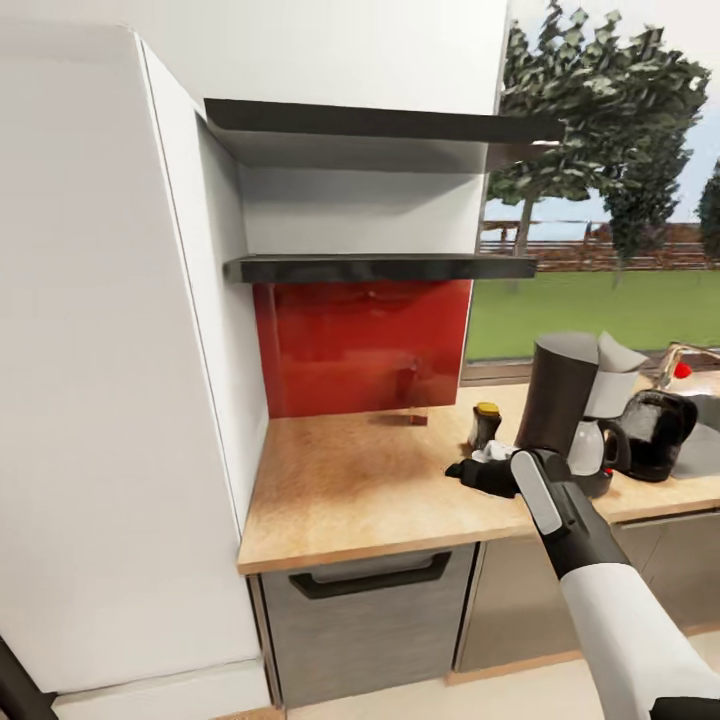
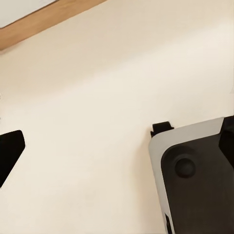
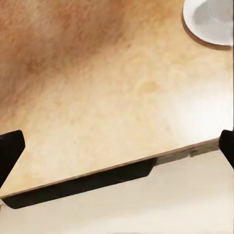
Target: Set up a coffee station on the kitchen countertop: keep the coffee maker on the countertop, move the bottle of coffee from the kitchen shelf to the counter next to the coffee maker, place a paper coffee filter on top of the coffee maker, put the saucer next to the coffee maker with the coffee cup on the saucer, and place the electric kettle next to the coffee maker.
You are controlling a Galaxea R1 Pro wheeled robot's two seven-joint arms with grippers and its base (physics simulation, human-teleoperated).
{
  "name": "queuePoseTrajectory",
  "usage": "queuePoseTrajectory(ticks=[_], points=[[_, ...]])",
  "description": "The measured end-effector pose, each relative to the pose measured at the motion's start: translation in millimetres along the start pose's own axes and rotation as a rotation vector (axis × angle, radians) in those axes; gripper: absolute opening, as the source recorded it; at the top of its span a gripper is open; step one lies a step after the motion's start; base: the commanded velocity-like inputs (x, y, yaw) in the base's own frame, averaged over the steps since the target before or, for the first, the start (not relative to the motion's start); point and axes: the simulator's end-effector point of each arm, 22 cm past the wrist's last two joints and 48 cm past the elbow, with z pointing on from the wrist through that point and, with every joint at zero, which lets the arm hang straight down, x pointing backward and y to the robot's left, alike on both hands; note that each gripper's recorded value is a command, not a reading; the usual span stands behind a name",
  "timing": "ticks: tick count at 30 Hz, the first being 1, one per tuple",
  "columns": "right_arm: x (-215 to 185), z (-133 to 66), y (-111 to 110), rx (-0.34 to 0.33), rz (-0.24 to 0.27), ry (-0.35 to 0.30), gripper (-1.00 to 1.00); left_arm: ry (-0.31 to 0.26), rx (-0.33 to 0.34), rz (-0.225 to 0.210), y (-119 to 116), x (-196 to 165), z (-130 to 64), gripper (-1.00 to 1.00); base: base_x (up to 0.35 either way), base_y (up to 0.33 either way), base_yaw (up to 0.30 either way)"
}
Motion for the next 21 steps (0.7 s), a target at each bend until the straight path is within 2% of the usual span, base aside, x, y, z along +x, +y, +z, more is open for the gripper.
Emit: queuePoseTrajectory(ticks=[21], points=[[3.6,1.0,-3.3,0.007,0.003,0.009,1.0,-0.004,0.002,-0.002,-1.8,-1.7,-0.2,1.0,-0.019,0.017,-0.297]])
